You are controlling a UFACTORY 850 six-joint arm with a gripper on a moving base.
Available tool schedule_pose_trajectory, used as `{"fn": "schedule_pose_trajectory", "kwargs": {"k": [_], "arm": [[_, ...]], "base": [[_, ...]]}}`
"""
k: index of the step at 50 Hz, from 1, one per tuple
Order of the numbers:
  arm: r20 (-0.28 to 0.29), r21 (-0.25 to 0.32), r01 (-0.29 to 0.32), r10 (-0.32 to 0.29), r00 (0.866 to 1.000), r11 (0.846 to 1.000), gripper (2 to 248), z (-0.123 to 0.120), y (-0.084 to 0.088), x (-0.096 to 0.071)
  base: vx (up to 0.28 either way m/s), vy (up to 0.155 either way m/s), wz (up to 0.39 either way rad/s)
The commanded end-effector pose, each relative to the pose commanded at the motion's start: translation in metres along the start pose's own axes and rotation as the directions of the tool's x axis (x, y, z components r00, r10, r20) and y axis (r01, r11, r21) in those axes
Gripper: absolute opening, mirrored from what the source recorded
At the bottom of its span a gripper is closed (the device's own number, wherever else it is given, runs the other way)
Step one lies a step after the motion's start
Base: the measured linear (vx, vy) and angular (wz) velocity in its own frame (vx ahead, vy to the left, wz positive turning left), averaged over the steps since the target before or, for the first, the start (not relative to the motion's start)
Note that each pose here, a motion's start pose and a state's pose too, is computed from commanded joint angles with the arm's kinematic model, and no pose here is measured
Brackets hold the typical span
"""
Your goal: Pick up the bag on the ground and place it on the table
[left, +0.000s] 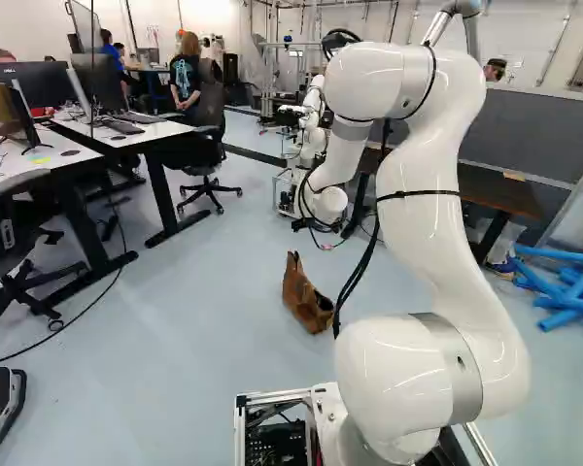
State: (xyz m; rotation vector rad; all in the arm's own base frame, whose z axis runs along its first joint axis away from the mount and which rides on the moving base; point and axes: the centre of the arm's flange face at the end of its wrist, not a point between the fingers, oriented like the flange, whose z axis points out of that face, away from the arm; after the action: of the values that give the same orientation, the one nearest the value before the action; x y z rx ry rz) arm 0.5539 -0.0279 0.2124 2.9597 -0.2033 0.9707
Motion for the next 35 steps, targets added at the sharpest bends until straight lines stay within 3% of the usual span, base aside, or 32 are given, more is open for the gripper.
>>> {"fn": "schedule_pose_trajectory", "kwargs": {"k": [35], "arm": [[0.159, -0.013, -0.033, 0.034, 0.987, 0.999, 247, 0.081, 0.0, 0.004]], "base": [[0.0, 0.0, 0.0]]}}
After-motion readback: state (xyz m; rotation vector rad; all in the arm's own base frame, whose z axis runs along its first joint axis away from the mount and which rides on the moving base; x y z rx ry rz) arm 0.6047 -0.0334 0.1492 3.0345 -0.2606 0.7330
